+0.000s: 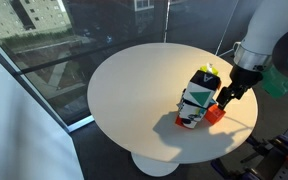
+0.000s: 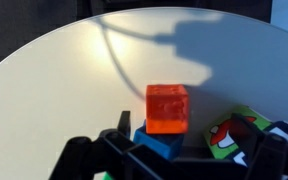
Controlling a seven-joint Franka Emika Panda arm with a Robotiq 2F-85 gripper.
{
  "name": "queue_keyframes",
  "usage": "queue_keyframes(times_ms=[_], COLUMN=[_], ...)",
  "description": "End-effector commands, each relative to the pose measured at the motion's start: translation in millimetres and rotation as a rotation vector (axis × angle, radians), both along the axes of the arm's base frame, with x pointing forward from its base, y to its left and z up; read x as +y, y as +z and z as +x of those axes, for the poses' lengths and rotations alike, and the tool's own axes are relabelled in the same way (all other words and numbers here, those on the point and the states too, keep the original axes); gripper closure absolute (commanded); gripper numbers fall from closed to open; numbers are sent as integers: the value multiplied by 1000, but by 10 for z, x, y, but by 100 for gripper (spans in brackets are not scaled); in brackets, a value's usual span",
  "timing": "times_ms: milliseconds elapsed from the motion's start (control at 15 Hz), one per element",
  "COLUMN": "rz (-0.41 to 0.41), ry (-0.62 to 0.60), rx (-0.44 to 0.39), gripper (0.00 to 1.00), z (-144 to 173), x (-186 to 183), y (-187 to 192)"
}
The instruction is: Put the orange block on top of the yellow block
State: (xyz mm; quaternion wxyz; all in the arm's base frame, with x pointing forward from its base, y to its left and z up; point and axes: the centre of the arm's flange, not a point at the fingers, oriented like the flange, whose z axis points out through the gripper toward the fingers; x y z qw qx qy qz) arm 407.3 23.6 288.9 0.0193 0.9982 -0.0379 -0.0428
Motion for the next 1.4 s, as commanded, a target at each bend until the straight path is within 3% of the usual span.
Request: queue_keyframes(times_ms=[0, 1133, 1200, 1333], rz=[-24, 11, 9, 6], ry=[-41, -59, -59, -58], rx=[-19, -88, -91, -90], gripper=[0, 0, 23, 34], z=[6, 14, 12, 15], x=[-93, -172, -169, -158], y=[-228, -818, -851, -883])
